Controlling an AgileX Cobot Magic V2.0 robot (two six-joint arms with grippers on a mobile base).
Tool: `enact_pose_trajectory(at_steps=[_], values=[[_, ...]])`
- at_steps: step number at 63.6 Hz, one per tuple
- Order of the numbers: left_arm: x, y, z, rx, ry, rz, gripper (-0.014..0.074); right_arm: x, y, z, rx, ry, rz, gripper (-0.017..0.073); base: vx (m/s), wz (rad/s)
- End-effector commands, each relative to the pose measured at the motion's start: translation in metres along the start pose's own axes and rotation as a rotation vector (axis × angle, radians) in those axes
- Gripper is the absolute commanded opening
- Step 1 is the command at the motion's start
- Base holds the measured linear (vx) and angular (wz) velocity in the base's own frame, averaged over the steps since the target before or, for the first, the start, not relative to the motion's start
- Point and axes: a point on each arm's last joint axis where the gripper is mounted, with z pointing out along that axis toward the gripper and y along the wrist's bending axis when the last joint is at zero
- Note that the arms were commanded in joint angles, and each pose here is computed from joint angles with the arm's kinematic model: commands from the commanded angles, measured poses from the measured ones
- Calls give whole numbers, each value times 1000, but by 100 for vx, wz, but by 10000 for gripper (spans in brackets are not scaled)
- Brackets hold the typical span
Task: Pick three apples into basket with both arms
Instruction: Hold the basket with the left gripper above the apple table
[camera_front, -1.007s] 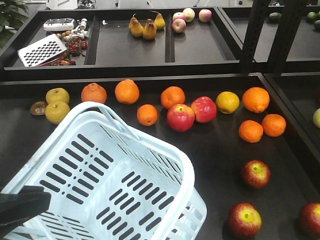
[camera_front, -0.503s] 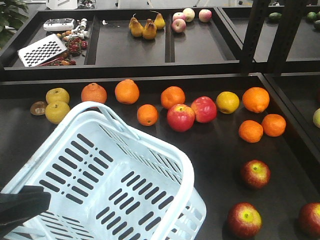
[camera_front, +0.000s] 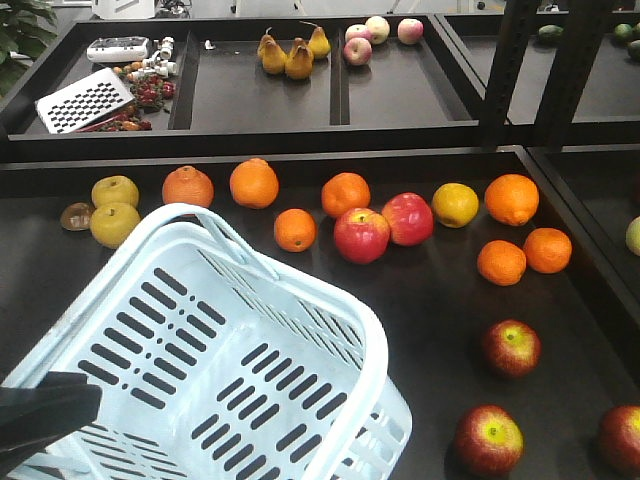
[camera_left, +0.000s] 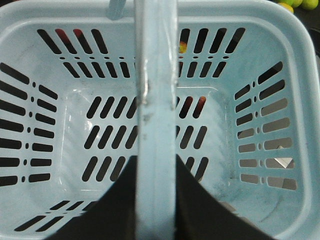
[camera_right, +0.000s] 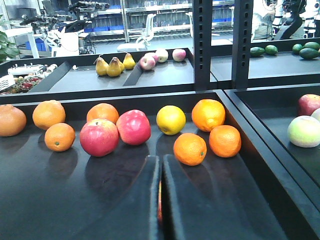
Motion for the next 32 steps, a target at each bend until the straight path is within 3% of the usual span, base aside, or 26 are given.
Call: enact_pose_trajectory(at_steps=[1,12,20,26,32], values=[[-14,-4,-6,16,-107,-27,-6,-3,1,0,-10,-76,-4,-1,0,0],[-16,-7,-6,52,-131,-64,-6,-3,1,0,-10,-76,-4,-1,0,0],[-20,-4,1,46,-112,-64,-6,-3,1,0,-10,-76,-4,-1,0,0],[-29,1,13,41,-76,-33,-6,-3,1,0,-10,-76,-4,-1,0,0],[-44,7,29,35,-41,47,-6,-3,1,0,-10,-76,-4,-1,0,0]])
